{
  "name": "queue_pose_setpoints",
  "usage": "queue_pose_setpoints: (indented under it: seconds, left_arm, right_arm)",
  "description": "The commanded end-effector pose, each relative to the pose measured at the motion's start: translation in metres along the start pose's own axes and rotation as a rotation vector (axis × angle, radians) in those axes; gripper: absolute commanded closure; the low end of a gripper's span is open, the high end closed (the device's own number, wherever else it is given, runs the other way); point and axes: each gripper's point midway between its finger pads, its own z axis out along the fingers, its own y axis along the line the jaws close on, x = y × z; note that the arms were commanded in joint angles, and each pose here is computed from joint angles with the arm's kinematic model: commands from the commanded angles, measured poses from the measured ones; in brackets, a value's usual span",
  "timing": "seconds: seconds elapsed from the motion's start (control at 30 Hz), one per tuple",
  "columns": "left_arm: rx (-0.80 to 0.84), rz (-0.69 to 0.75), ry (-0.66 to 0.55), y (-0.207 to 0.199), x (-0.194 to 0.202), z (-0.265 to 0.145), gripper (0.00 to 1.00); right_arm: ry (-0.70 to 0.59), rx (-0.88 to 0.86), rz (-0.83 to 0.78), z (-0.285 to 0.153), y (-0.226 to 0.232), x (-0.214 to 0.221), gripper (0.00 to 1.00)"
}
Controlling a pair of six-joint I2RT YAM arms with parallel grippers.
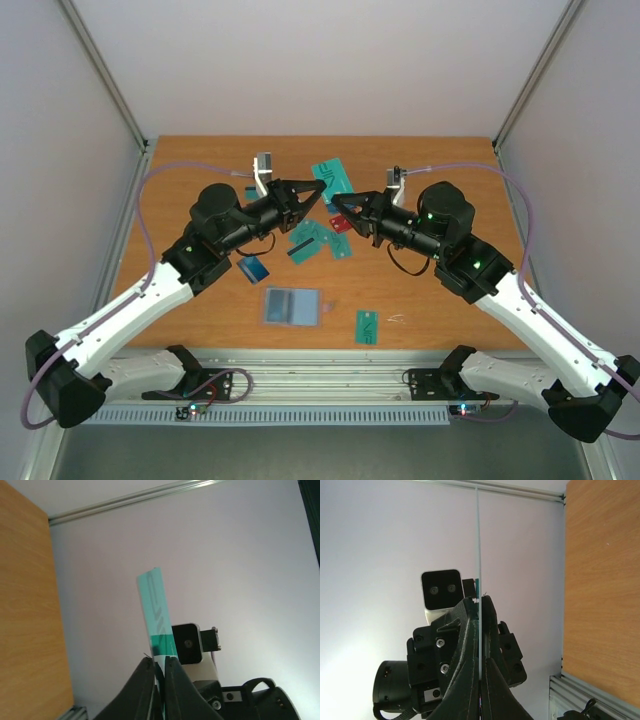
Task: Put the credit cards into the card holder
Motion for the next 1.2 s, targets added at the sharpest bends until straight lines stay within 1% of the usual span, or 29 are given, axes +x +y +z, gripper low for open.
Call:
queue_pose_setpoints:
  seconds: [0.0, 0.03, 0.13, 0.17, 0.23, 0.27, 0.3, 0.33, 0.37, 0.47, 0.57, 0.63, 0.73, 0.83, 0.97, 1.17]
  left_arm:
    - [0.072, 0.018, -0.027, -0.015, -0.005, -0.004, 0.97]
    - [0.07, 0.018, -0.028, -0.014, -0.005, -0.004, 0.99]
    - [0.055, 0.026, -0.037, -0.013, -0.006, -0.008, 1.0]
    - [0.046, 0.03, -0.039, -0.012, -0.006, -0.009, 1.0]
    - [0.017, 0.049, -0.048, -0.01, -0.007, -0.016, 1.0]
    - [-0.025, 0.053, -0.048, -0.003, -0.006, -0.02, 1.0]
    - [-0.085, 0.06, -0.043, 0.007, -0.006, -0.025, 1.0]
    - [-0.156, 0.061, -0.031, 0.019, -0.004, -0.033, 1.0]
    - [-0.223, 0.085, -0.006, 0.032, 0.0, -0.042, 1.0]
    - [-0.43, 0.14, 0.058, 0.078, 0.013, -0.077, 1.0]
    - [-0.582, 0.192, 0.139, 0.113, 0.029, -0.11, 1.0]
    - [-0.673, 0.243, 0.237, 0.139, 0.043, -0.127, 1.0]
    - [-0.779, 0.237, 0.387, 0.176, 0.065, -0.143, 1.0]
    - [-0.787, 0.22, 0.476, 0.199, 0.077, -0.146, 1.0]
    - [-0.739, 0.15, 0.52, 0.219, 0.08, -0.141, 1.0]
    - [-0.732, 0.074, 0.594, 0.258, 0.086, -0.136, 1.0]
  right_arm:
    - [0.015, -0.033, -0.005, -0.001, 0.006, 0.002, 0.99]
    - [0.021, -0.032, -0.001, 0.001, 0.004, 0.003, 0.99]
    - [0.034, -0.028, -0.002, 0.003, 0.002, 0.005, 0.99]
    - [0.045, -0.024, -0.007, 0.004, 0.0, 0.007, 0.97]
    - [0.083, -0.005, -0.037, 0.008, -0.005, 0.012, 0.81]
    - [0.111, 0.022, -0.057, 0.009, -0.01, 0.015, 0.75]
    - [0.137, 0.064, -0.078, 0.011, -0.018, 0.017, 0.7]
    - [0.169, 0.145, -0.093, 0.01, -0.035, 0.021, 0.67]
    - [0.197, 0.217, -0.116, 0.009, -0.051, 0.025, 0.66]
    - [0.287, 0.437, -0.177, 0.002, -0.101, 0.034, 0.66]
    - [0.385, 0.618, -0.223, -0.006, -0.16, 0.046, 0.67]
    - [0.476, 0.701, -0.256, -0.008, -0.201, 0.061, 0.68]
    - [0.609, 0.782, -0.272, -0.01, -0.254, 0.088, 0.71]
    - [0.68, 0.746, -0.243, 0.0, -0.278, 0.111, 0.71]
    - [0.743, 0.723, -0.209, 0.014, -0.301, 0.127, 0.72]
    - [0.794, 0.745, -0.166, 0.024, -0.328, 0.136, 0.75]
